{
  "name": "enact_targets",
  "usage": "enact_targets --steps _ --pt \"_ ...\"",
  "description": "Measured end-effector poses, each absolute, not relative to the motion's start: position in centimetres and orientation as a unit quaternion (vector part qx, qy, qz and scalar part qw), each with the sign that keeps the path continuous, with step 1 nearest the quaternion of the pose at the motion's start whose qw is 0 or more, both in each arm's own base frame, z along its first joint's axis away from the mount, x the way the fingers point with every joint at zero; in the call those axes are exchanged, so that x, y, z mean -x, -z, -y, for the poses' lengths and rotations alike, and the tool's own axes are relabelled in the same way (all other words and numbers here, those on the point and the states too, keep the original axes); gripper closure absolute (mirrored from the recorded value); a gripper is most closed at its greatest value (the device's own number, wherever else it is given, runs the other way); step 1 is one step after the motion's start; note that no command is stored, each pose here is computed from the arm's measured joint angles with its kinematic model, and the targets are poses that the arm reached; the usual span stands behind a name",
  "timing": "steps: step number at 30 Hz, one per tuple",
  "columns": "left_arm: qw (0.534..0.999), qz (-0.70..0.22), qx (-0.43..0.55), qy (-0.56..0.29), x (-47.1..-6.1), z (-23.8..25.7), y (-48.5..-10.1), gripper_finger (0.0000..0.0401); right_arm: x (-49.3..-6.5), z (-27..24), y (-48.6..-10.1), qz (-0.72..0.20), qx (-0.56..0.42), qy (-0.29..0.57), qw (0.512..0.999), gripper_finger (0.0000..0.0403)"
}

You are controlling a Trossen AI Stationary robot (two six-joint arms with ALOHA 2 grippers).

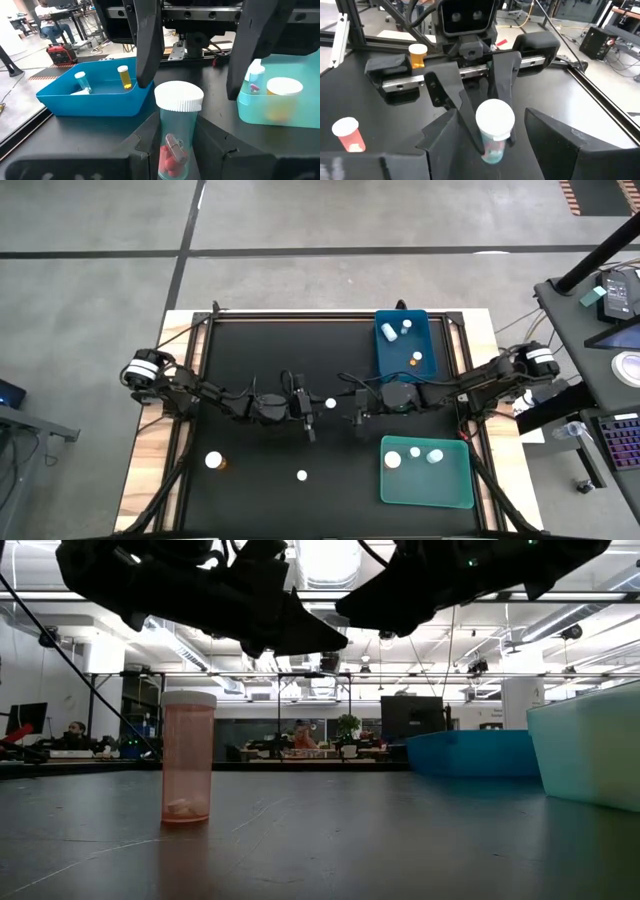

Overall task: Pick and place medicine bottles into bin by pill shape (circle, oval)
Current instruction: Put the light green pill bottle into the light green bin

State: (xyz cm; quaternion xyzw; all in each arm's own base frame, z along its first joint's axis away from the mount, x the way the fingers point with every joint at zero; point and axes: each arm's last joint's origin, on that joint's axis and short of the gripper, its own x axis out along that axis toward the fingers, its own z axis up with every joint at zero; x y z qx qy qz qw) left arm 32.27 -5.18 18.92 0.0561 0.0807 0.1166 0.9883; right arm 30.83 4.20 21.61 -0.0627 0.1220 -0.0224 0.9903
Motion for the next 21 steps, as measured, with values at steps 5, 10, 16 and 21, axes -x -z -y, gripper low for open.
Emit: enact_targets --steps 5,10,16,21 --pt "0.989 -0.074 -0.053 -0.116 -32.31 5.22 -19.07 0.0326 -30.93 -4.2 -21.74 -0.119 0.062 0.023 0.991 0.0186" --pt "0.991 -0.061 -0.048 -0.111 -32.51 5.29 -19.51 0.0326 -30.94 -4.2 -21.67 -0.12 0.063 0.023 0.991 0.0192" --pt "0.991 -0.063 -0.049 -0.111 -32.51 5.29 -19.47 0.0326 -30.95 -4.2 -21.69 -0.119 0.062 0.023 0.991 0.02" --pt "0.991 -0.061 -0.048 -0.109 -32.58 5.34 -19.58 0.0326 -30.94 -4.2 -21.68 -0.119 0.062 0.023 0.991 0.0218"
